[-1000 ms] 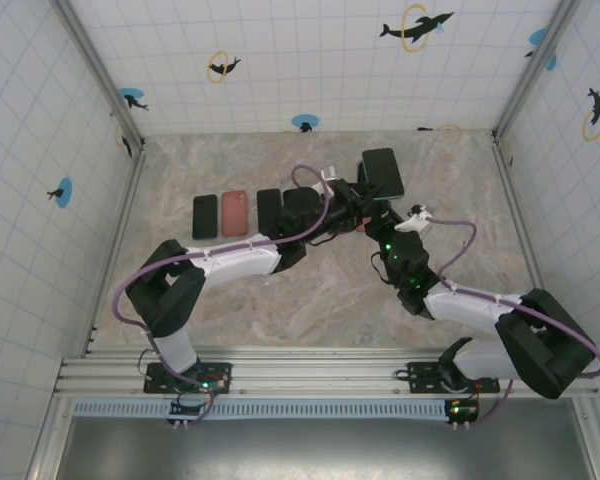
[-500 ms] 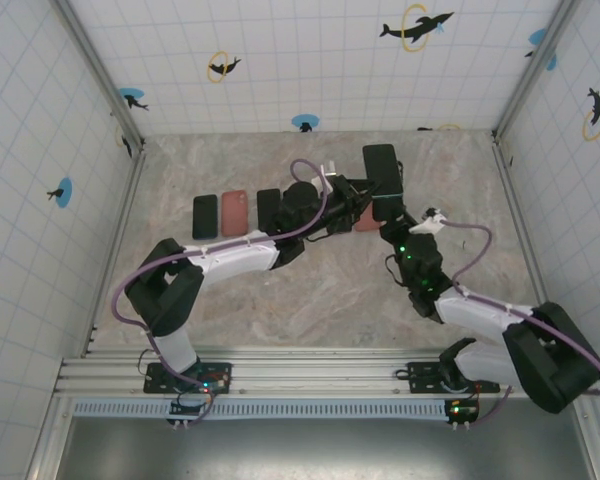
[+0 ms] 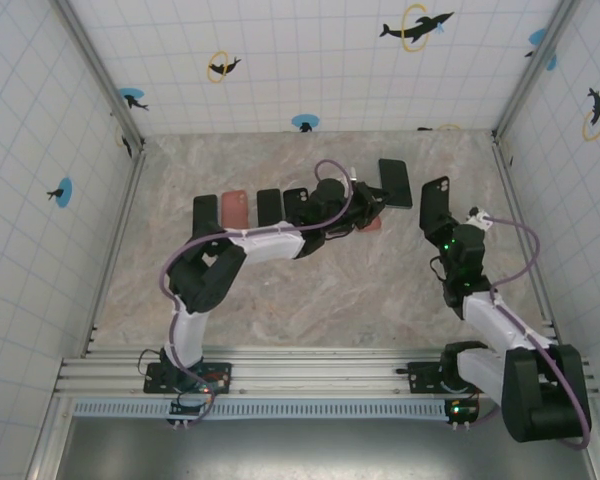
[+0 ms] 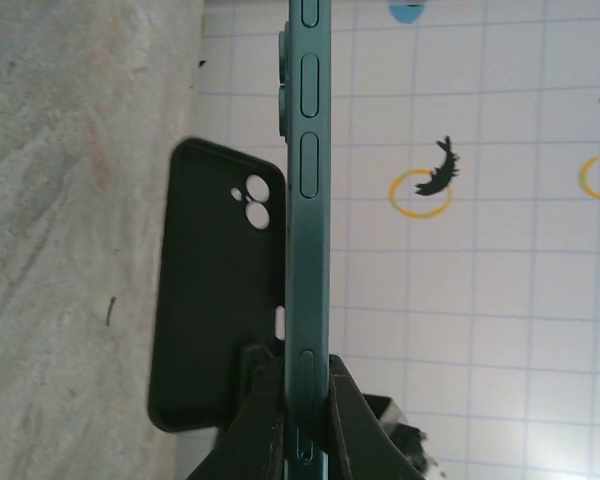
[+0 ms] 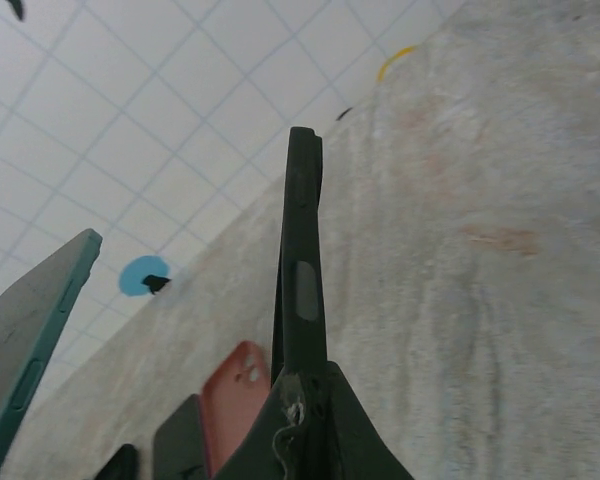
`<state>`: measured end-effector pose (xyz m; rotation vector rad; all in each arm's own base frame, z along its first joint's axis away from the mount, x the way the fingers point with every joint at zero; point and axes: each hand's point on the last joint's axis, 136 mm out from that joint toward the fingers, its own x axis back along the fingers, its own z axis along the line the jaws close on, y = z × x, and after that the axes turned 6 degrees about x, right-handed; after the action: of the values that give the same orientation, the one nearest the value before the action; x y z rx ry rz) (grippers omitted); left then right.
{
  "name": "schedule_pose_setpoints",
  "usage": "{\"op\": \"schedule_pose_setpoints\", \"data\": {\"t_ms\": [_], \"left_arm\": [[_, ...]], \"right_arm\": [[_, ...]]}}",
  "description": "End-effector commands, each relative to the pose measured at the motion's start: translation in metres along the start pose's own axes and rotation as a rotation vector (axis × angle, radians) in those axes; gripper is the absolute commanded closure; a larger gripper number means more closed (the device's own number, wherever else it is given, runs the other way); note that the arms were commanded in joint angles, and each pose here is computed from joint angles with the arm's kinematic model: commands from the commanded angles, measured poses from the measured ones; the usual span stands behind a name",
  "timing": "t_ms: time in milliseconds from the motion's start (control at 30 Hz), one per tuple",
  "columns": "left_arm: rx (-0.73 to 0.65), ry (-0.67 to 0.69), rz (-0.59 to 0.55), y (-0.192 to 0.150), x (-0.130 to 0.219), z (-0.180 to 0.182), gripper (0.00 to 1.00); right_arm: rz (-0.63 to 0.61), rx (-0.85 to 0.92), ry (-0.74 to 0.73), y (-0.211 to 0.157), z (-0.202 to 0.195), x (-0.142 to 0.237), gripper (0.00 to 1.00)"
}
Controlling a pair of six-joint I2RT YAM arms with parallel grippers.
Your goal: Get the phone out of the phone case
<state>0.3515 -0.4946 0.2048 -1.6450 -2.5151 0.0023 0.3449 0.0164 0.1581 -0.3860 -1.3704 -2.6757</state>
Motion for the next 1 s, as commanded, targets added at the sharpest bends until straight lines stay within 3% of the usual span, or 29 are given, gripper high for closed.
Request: {"op": "schedule_pose_setpoints", "data": {"t_ms": [0, 300, 533, 967], "left_arm": [[-0.051, -0.059, 0.027, -0.002, -0.014, -0.014, 0.97], [-0.017, 0.008, 0.037, 0.006, -0.052, 0.033, 0.95], [0.02, 0.061, 0.045, 0.011, -0.081, 0.075, 0.93], [0.062, 0.153, 0.03, 0.022, -0.104, 0.116, 0.91]], "right_arm": [[-0.009, 0.019, -0.01, 0.014, -0.005, 0.004, 1.0], [-0.021, -0.063, -0.059, 0.016, -0.035, 0.008, 1.0], [-0.028, -0.08, -0.05, 0.019, -0.038, 0.008, 1.0], [-0.004, -0.108, -0.03, 0.016, -0.039, 0.005, 1.0]]}}
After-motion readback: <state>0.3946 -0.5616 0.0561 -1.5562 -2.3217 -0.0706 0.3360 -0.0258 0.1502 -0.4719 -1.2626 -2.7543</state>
